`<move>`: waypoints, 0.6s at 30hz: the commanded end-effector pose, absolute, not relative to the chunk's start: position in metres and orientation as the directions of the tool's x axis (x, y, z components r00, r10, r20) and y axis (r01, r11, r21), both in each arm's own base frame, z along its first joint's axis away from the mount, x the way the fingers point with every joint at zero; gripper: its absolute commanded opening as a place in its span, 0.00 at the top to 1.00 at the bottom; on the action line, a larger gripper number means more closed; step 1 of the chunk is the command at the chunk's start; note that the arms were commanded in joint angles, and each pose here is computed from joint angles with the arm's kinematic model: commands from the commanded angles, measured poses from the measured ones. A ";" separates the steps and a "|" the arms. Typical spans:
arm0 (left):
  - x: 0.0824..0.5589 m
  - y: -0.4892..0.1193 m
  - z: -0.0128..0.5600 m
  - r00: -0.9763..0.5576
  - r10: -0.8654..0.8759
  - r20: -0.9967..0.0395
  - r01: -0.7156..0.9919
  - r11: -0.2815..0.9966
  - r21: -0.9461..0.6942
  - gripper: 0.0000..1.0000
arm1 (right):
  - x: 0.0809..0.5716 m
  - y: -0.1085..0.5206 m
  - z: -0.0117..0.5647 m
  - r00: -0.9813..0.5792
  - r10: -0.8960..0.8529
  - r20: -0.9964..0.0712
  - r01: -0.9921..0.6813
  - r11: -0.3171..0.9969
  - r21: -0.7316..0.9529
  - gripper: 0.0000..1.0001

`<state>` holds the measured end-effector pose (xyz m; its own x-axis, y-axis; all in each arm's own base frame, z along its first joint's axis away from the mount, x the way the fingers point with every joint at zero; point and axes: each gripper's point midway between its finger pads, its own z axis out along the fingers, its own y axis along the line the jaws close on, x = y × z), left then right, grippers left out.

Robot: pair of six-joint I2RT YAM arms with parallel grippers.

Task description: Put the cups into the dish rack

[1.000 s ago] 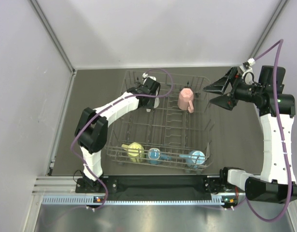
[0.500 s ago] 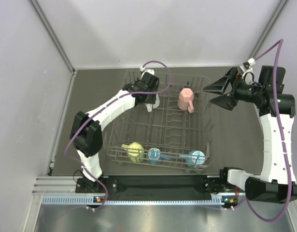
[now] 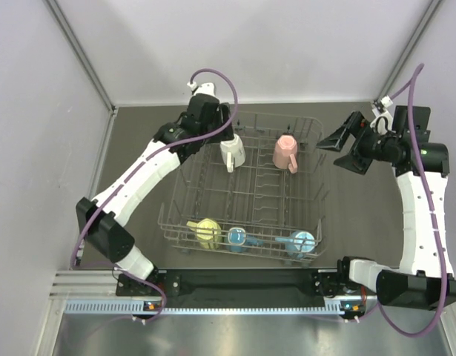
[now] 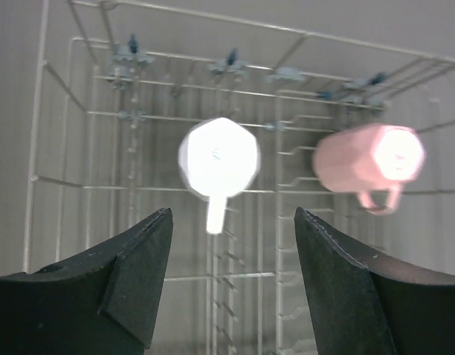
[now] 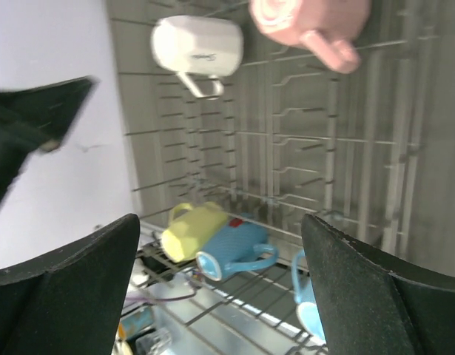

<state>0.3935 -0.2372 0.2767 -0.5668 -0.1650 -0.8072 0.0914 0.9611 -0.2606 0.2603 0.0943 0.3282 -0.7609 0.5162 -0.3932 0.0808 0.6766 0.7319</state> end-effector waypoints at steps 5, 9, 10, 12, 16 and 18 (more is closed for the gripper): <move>0.361 -0.249 0.359 -0.543 -0.315 -0.778 0.294 0.797 -0.528 0.28 | 0.273 0.055 0.284 -0.732 0.495 -0.468 0.187 0.807 0.560 0.05; 0.331 -0.253 0.379 -0.539 -0.392 -0.745 0.401 0.659 -0.637 0.27 | 0.274 0.048 0.276 -0.730 0.458 -0.507 0.173 0.842 0.511 0.00; 0.326 -0.254 0.383 -0.542 -0.405 -0.736 0.421 0.627 -0.655 0.26 | 0.273 0.049 0.279 -0.722 0.453 -0.523 0.161 0.845 0.510 0.00; 0.319 -0.254 0.387 -0.540 -0.450 -0.711 0.435 0.574 -0.694 0.25 | 0.276 0.057 0.283 -0.716 0.416 -0.560 0.107 0.859 0.501 0.00; 0.288 -0.239 0.421 -0.508 -0.579 -0.638 0.494 0.411 -0.766 0.18 | 0.274 0.076 0.291 -0.699 0.340 -0.629 0.024 0.890 0.455 0.00; 0.271 -0.230 0.420 -0.497 -0.625 -0.602 0.515 0.346 -0.784 0.16 | 0.273 0.089 0.292 -0.686 0.319 -0.655 -0.021 0.890 0.455 0.00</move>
